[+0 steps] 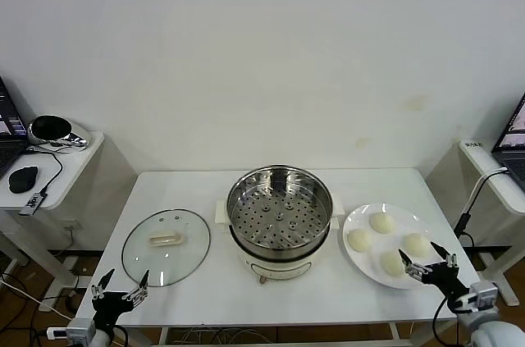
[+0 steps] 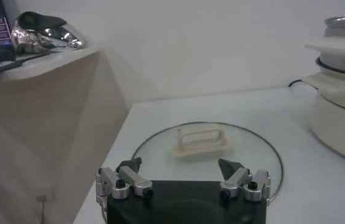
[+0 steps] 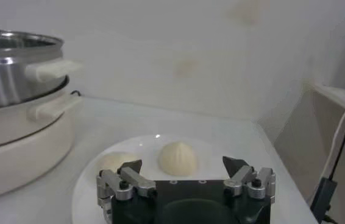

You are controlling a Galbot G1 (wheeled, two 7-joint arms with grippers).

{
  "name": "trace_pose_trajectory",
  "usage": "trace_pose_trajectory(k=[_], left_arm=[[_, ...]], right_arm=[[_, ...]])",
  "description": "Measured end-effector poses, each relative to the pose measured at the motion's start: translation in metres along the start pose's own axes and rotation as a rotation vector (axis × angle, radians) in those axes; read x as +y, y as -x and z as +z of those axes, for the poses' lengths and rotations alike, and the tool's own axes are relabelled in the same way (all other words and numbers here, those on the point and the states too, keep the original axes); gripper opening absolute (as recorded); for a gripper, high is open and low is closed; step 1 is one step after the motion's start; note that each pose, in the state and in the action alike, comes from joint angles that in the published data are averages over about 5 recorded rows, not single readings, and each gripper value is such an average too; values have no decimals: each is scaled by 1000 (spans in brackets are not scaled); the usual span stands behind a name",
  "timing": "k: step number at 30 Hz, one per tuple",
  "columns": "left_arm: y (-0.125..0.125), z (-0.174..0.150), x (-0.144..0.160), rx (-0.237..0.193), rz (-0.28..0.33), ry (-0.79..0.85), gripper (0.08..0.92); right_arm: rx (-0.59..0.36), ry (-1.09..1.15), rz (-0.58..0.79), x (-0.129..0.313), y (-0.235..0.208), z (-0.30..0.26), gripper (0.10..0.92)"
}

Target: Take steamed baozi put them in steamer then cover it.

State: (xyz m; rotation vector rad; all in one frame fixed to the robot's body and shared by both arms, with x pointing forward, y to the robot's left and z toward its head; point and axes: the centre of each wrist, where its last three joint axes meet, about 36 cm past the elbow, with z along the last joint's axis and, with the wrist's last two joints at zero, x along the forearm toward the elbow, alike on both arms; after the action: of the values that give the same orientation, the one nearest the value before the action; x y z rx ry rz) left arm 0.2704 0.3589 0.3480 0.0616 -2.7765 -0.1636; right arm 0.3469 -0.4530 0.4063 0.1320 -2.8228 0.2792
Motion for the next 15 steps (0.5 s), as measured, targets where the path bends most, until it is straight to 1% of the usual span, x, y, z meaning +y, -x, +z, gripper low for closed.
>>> trace_pose_trajectory(k=[4, 8, 15], left_arm=[[-3, 0, -1, -1, -9, 0, 823], [-6, 0, -3, -7, -16, 5, 823], [-10, -4, -9, -27, -22, 16, 823]], right_arm=[[-15, -73, -15, -16, 15, -21, 823], [-23, -224, -61, -39, 39, -56, 823], [34, -530, -223, -74, 84, -129, 823]])
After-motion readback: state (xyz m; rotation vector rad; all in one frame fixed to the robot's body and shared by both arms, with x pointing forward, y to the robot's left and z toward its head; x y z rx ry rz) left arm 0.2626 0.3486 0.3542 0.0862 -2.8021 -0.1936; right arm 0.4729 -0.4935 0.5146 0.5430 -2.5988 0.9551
